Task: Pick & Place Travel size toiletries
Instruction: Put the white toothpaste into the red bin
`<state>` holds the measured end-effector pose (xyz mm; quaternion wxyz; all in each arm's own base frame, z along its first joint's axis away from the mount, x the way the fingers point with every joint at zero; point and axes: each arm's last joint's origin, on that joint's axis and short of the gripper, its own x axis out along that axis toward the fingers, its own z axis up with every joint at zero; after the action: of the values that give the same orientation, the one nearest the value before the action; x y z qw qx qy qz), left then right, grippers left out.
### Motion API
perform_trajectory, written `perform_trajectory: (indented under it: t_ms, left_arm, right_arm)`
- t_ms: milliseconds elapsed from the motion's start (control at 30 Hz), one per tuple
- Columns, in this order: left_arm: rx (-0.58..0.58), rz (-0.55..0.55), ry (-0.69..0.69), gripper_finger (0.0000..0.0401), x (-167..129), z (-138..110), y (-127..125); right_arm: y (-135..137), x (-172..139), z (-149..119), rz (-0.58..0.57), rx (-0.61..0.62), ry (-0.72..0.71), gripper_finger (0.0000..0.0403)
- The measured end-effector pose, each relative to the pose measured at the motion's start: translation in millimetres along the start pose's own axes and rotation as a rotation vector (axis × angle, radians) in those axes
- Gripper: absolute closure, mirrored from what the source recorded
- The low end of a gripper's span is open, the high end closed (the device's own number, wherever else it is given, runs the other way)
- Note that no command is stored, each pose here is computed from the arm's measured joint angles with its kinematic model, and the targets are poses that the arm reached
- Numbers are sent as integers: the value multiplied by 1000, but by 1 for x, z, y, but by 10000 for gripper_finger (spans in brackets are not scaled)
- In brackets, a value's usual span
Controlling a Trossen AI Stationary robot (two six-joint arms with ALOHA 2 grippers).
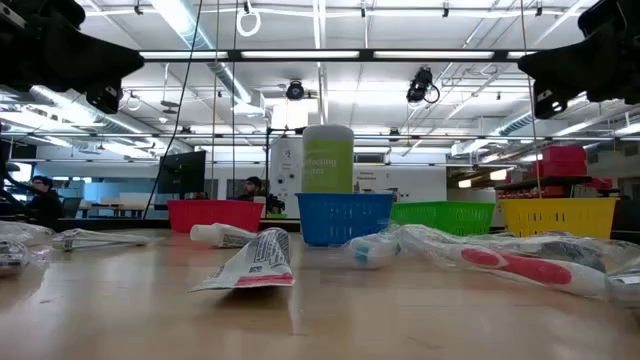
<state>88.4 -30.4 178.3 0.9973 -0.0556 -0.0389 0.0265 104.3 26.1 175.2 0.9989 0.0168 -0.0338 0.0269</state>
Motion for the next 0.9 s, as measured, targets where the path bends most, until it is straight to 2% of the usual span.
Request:
perform_trajectory:
  t_ms: [333,467,667,767,900]
  left_arm:
    - [-22,17,-29,353,0,3,0]
    - [-16,22,-143,353,-1,15,0]
    - [2,9,-262,353,-4,28,1]
    - [4,13,-275,353,-4,30,1]
    - [-14,27,-268,346,-2,30,0]
  right_arm:
    - [-5,-1,12,-163,21,-123,394]
    - [-7,-2,26,-203,-42,-251,394]
    - [-9,-2,56,-251,-208,-426,394]
    - [-8,6,78,-276,-258,-421,394]
    - [-7,33,98,-285,-319,-291,394]
